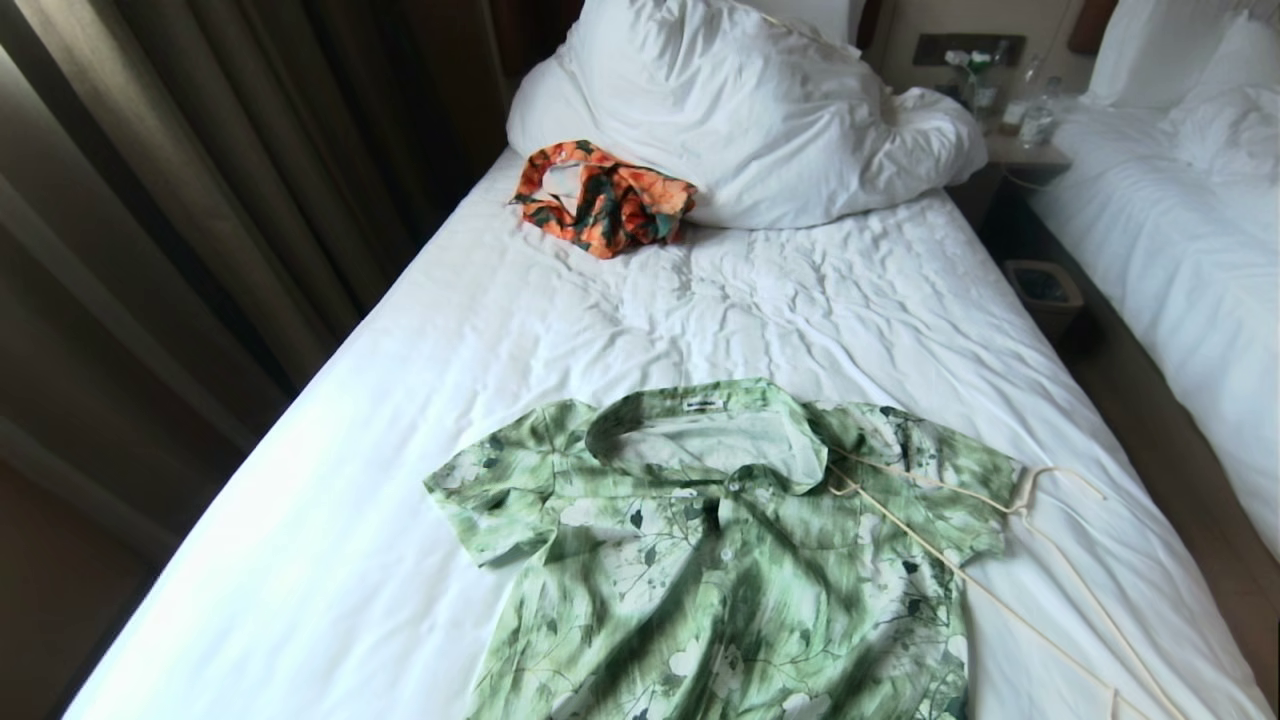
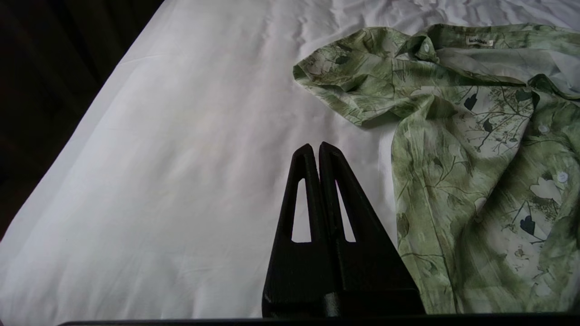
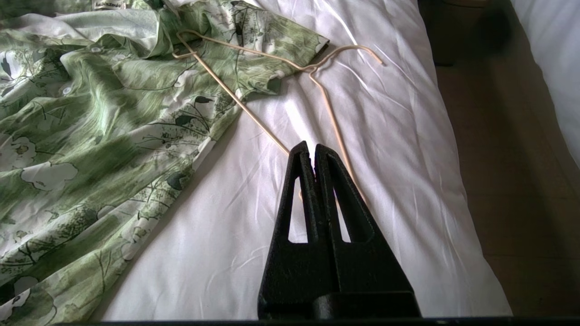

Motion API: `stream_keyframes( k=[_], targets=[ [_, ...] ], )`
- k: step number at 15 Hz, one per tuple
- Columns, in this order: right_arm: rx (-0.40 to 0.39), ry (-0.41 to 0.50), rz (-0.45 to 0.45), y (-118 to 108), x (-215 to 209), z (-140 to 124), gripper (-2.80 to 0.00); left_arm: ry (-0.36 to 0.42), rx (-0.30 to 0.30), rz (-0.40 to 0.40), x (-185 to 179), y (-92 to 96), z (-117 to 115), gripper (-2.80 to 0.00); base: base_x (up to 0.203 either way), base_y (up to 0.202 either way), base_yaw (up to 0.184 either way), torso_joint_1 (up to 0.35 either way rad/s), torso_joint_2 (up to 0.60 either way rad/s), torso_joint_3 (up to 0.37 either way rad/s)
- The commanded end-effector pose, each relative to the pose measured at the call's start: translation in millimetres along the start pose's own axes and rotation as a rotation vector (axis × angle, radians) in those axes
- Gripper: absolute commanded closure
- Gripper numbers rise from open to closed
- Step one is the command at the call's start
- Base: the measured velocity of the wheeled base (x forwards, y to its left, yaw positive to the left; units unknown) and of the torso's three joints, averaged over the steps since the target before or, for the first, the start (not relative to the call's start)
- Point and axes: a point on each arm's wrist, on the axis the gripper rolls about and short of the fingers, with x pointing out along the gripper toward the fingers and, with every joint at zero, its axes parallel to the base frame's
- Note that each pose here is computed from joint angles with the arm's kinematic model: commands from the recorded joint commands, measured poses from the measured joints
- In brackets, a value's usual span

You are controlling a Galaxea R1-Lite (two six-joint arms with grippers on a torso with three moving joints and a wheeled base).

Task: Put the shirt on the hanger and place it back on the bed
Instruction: Lift the shirt and hanger

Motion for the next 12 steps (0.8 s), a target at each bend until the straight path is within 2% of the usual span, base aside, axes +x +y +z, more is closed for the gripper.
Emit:
stream_keyframes(
  k=[1, 6, 9, 12],
  targets=[
    [-0.001, -0.002, 0.001, 0, 0, 0, 0.0, 0.001, -0.001, 0.001, 0, 0.0, 0, 0.0, 0.0, 0.0, 0.0, 0.0, 0.0, 0.0],
    [-0.008, -0.002, -0.005, 0, -1, 2, 0.0, 0.0, -0.001, 0.001, 0, 0.0, 0, 0.0, 0.0, 0.0, 0.0, 0.0, 0.0, 0.0],
    [-0.103, -0.017, 0.017, 0, -6, 18, 0.0, 0.001, -0.001, 0.001, 0, 0.0, 0, 0.0, 0.0, 0.0, 0.0, 0.0, 0.0, 0.0],
    [-0.099, 0.086, 0.122, 2, -1, 32, 0.0, 0.0, -0.001, 0.001, 0, 0.0, 0, 0.0, 0.0, 0.0, 0.0, 0.0, 0.0, 0.0]
  ],
)
